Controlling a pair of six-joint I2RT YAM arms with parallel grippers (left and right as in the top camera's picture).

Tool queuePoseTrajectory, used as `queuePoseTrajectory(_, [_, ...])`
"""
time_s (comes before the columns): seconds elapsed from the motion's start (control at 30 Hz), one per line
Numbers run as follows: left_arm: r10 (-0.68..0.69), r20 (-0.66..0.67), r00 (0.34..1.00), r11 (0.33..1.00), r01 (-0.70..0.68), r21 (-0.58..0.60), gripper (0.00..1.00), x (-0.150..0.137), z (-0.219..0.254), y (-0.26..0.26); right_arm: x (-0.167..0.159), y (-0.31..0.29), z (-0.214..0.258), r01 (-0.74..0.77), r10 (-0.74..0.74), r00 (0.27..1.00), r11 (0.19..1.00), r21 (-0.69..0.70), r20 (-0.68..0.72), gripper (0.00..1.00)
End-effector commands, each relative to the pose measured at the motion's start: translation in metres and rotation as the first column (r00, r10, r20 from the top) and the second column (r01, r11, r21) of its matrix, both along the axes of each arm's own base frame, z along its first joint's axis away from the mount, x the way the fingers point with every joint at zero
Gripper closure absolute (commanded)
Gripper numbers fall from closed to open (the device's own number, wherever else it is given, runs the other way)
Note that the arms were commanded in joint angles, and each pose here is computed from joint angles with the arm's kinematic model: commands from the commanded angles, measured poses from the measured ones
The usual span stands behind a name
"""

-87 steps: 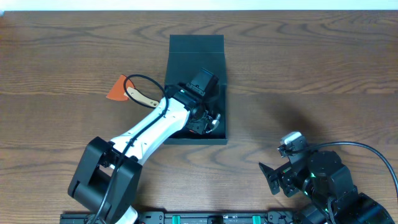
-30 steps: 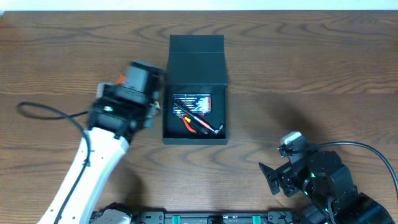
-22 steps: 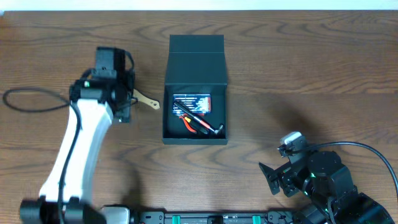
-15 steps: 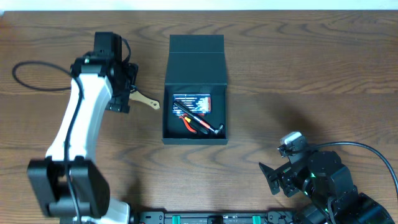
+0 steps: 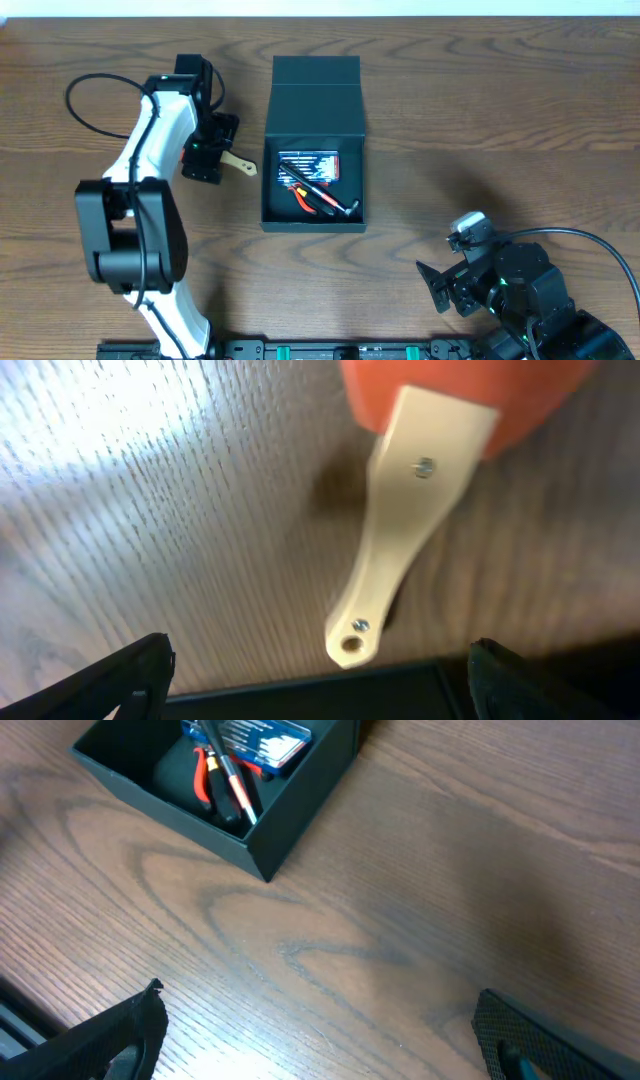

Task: Pack container
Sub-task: 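Grasp the cream scraper handle with the left gripper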

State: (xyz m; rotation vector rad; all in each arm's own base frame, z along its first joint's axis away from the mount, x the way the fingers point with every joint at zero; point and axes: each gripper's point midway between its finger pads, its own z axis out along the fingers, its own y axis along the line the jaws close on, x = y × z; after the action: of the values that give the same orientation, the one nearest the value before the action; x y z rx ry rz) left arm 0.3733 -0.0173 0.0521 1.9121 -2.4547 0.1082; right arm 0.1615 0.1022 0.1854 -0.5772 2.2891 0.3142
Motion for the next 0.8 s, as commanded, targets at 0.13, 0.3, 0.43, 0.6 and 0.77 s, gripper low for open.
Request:
queuePoseTrajectory(0.13, [-0.013,-0.046,0.999,0.999,0.011,-0.038,0.08,0.004,-0.022,-0.004,0.001,-0.002,0.0,0.02,-0.02,1.0,1.0,0.006,0.001,0.01])
queuePoseTrajectory(0.3, [-0.022,-0.034,0.999,0.999,0.02,-0.049,0.08,0.016,-0.033,-0.006,0.001,-0.002,0.0,0.02,-0.02,1.0,1.0,0.007,0.002,0.01])
queuePoseTrajectory(0.43, [-0.039,-0.019,0.999,0.998,0.038,-0.049,0.08,0.023,-0.038,-0.005,0.001,-0.002,0.0,0.02,-0.02,1.0,1.0,0.006,0.001,0.01])
queuePoseTrajectory(0.6, [-0.029,-0.038,0.999,0.998,0.027,-0.05,0.12,0.021,-0.045,-0.001,0.001,-0.002,0.0,0.02,-0.02,1.0,1.0,0.006,0.001,0.01])
queuePoseTrajectory(0.77, [-0.024,-0.059,0.998,0.999,0.021,-0.051,0.16,0.019,-0.053,0.001,0.001,-0.002,0.0,0.02,-0.02,1.0,1.0,0.007,0.002,0.01])
